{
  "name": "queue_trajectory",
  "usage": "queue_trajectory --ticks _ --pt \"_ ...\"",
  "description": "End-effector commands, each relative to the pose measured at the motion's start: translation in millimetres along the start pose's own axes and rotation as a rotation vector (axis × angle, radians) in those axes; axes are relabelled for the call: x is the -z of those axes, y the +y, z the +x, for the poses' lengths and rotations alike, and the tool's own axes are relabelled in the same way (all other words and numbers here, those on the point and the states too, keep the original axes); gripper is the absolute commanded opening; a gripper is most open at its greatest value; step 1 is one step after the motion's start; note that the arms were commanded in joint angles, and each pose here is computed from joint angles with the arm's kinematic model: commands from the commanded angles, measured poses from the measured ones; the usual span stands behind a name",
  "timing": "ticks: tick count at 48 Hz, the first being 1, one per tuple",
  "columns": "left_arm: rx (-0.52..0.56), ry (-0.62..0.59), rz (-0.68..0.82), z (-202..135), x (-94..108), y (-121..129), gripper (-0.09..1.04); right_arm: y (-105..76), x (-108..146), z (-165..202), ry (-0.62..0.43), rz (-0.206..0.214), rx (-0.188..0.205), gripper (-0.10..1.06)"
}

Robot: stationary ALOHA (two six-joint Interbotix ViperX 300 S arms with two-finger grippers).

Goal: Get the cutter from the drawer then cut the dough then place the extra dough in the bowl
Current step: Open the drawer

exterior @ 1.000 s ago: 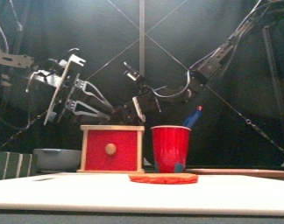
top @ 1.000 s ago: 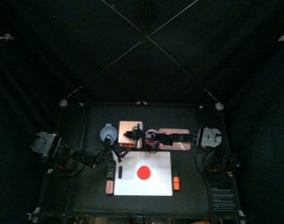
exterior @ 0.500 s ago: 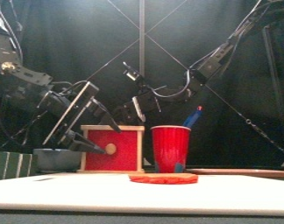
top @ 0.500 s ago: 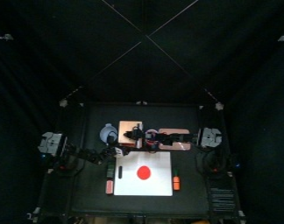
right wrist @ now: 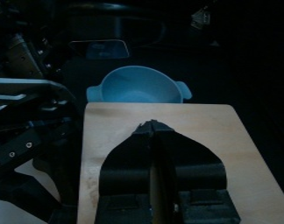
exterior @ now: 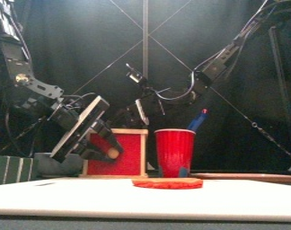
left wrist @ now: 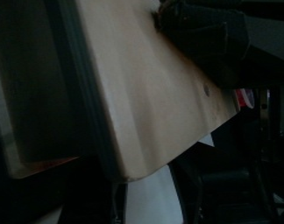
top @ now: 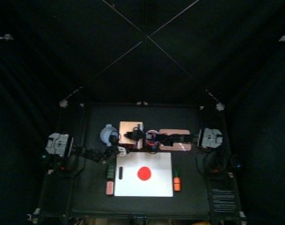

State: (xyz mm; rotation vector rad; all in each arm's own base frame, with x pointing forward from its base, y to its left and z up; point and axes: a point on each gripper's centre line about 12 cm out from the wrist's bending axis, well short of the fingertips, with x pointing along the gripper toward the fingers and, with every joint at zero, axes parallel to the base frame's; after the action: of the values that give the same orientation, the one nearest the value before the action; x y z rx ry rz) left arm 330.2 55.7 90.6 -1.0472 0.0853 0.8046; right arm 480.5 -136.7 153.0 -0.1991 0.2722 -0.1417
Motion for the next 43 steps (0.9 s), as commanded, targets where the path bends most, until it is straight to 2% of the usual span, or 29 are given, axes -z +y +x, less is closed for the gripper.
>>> queue_trajectory --ticks 1,11,19,31,43 --pt "0.013 0.006 -0.016 -4.0 -2.5 -5.5 0.62 -3.2 -13.0 -1.7 -0.028 -0.006 0.008 -0.07" --pt "0.018 0.166 -0.031 -23.1 17.3 -20.9 0.61 -13.7 -18.0 -1.8 -0.032 -0.009 0.028 -0.07" --pt "0.025 0.196 -0.039 -30.4 30.7 -25.6 0.61 -25.8 -18.9 -0.6 -0.013 -0.006 0.052 -0.07" --pt "0.029 0.257 -0.049 -47.9 55.2 -30.9 0.61 -31.0 -16.6 -1.4 -0.003 -0.003 0.062 -0.07" --pt "0.003 0.257 -0.037 -46.6 59.8 -24.6 0.63 -31.9 -17.0 -1.4 -0.004 -0.003 0.064 -0.07"
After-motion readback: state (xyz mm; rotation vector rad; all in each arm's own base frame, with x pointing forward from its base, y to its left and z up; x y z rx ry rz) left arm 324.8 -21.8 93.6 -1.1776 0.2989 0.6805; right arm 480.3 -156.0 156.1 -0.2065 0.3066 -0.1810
